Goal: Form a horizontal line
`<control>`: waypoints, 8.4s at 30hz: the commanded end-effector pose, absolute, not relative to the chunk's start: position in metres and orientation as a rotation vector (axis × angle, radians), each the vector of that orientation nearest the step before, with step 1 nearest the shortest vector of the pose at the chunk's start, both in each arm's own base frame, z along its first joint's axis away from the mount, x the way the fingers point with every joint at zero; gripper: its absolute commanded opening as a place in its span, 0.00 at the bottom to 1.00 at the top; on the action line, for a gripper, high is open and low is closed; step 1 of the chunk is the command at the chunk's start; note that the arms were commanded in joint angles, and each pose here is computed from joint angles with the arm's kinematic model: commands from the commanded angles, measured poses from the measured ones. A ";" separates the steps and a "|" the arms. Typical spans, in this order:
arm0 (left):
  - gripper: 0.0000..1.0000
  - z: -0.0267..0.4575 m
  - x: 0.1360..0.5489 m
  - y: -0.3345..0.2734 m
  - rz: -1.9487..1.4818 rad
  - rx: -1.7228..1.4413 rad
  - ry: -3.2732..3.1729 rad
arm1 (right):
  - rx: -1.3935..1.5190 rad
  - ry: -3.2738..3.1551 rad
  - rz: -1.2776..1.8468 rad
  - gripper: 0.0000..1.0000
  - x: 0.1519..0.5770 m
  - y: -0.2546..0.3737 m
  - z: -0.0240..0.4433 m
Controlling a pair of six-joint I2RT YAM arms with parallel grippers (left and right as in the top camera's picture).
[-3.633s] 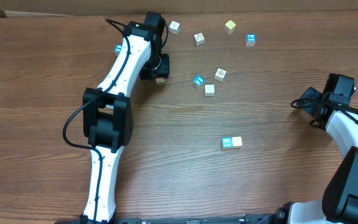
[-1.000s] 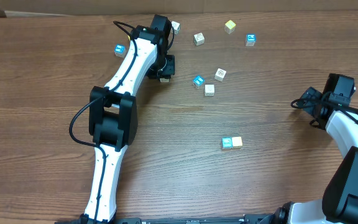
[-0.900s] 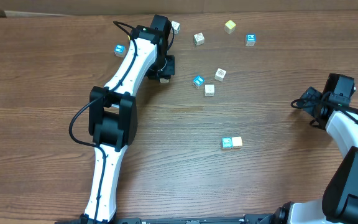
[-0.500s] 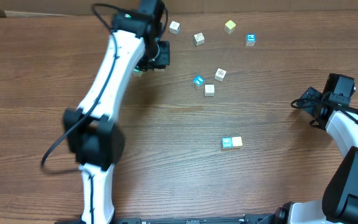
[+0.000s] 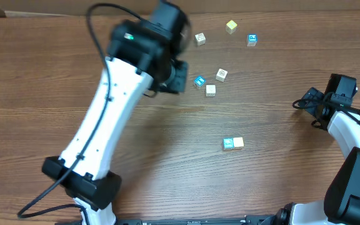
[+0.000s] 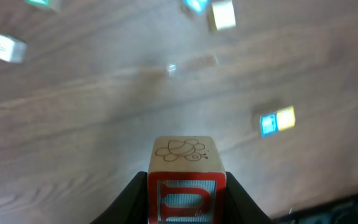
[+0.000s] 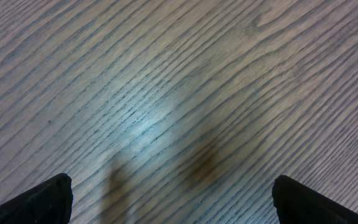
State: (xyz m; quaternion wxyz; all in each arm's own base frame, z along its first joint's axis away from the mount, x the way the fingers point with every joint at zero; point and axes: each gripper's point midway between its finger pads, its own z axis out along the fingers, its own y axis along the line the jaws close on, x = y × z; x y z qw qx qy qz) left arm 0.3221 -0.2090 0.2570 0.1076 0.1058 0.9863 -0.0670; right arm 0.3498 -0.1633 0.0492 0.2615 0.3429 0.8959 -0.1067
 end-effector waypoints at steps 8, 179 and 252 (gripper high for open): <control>0.25 0.181 0.266 -0.249 0.049 0.338 3.038 | 0.933 2.410 -0.291 1.00 0.352 -0.166 0.052; 0.07 0.006 0.241 -0.289 -0.223 0.071 3.281 | 0.932 2.411 -0.291 1.00 0.352 -0.166 0.052; 0.04 0.017 0.198 -0.327 -0.766 0.266 3.474 | 0.933 2.410 -0.291 1.00 0.352 -0.166 0.052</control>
